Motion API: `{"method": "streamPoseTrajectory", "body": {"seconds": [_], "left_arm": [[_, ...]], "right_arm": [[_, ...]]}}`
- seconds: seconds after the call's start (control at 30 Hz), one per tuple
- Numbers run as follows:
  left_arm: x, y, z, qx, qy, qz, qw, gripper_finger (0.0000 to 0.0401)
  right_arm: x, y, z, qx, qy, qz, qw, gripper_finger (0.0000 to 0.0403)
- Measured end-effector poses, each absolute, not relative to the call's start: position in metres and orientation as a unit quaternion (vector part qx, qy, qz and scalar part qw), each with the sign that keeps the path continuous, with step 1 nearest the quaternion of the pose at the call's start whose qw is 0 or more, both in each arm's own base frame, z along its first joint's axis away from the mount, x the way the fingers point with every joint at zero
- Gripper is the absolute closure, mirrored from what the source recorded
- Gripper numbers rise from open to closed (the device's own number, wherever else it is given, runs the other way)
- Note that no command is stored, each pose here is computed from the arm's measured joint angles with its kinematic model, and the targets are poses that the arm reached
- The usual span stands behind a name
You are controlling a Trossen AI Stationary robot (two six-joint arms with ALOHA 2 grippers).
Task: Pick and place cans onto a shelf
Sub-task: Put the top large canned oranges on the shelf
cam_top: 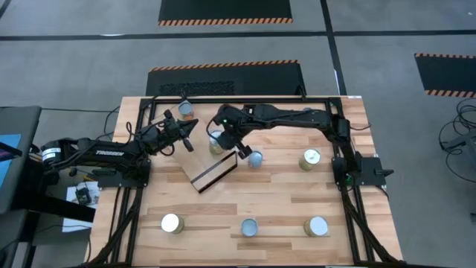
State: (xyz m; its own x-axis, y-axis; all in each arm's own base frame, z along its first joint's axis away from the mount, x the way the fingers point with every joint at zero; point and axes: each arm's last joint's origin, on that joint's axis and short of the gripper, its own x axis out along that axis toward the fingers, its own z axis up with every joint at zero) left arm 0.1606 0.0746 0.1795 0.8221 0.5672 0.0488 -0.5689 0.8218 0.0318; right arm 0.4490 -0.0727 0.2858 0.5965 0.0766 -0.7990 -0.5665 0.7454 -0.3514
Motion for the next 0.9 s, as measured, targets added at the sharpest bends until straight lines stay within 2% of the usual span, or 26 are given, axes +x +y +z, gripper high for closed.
{"method": "streamPoseTrajectory", "body": {"seconds": [0.6,0.9], "left_arm": [[0.161,0.074,0.179,0.022,-0.019,0.294,0.955,0.0401],[0.161,0.074,0.179,0.022,-0.019,0.294,0.955,0.0401]], "right_arm": [[0.447,-0.059,0.280,-0.287,0.423,0.225,0.829,0.0390],[0.448,-0.056,0.280,-0.291,0.419,0.228,0.829,0.0371]]}}
